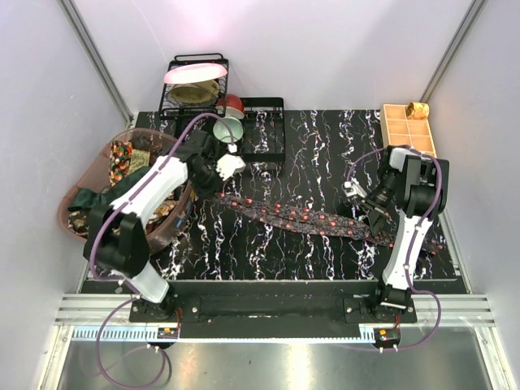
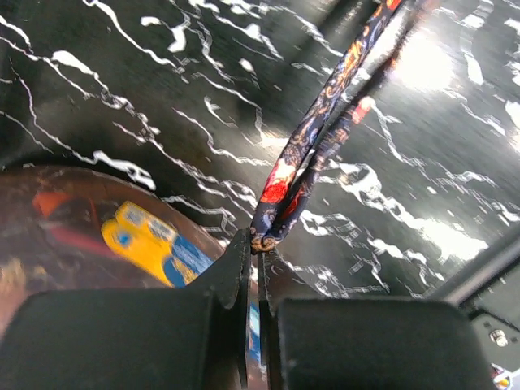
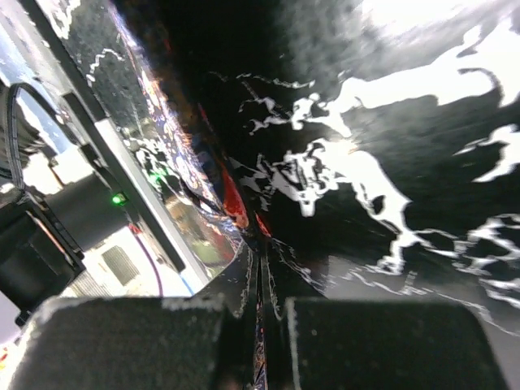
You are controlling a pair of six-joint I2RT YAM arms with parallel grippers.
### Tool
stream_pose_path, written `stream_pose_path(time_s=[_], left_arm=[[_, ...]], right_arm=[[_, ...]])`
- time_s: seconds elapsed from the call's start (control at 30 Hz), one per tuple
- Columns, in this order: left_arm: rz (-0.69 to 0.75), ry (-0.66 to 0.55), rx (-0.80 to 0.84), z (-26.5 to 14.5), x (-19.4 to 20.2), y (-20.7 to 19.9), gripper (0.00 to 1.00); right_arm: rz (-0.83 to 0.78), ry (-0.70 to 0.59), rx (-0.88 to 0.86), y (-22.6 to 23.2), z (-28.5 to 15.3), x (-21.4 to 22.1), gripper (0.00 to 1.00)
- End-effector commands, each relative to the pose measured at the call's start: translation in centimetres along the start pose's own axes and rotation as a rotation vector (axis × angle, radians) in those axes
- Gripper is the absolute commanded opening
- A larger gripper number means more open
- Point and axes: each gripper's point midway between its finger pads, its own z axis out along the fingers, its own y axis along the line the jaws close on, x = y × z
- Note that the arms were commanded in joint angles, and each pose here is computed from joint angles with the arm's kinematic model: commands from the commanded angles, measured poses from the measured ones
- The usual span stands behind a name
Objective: Roll the ties
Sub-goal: Flatten out the tie at the center of the board.
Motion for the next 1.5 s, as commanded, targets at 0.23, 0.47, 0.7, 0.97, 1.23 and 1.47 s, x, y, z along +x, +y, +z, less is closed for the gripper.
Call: stream_pose_path(time_s=[0.23, 0.47, 0.7, 0.97, 1.23, 1.47], left_arm=[[-0.108, 0.072, -0.160, 1.2, -2.2, 5.5, 0.41], [0.039, -0.141, -0.050, -1.1, -5.6, 3.3, 0.65], [0.401, -0.233, -0.025, 2.0, -8.6, -0.6, 0.70], [0.432, -0.183, 0.043, 6.3, -10.7, -2.3, 0.68], [0.426, -0.170, 0.072, 8.8, -10.5, -3.2, 0.68], [0.418, -0.166, 0.086, 8.4, -9.6, -4.0, 0.67]], right_arm=[[0.006, 0.017, 0.217, -1.1, -5.6, -0.4, 1.00], [-0.011, -0.134, 0.529, -1.5, -10.7, 0.0, 1.00], [0.025, -0.079, 0.551, -0.8, -8.4, 2.9, 0.97], [0.166, -0.195, 0.723, -1.0, -9.3, 4.7, 1.00], [0.146, -0.140, 0.887, -2.1, -6.4, 7.3, 1.00], [0.177, -0.192, 0.958, -5.9, -9.5, 7.0, 0.98]])
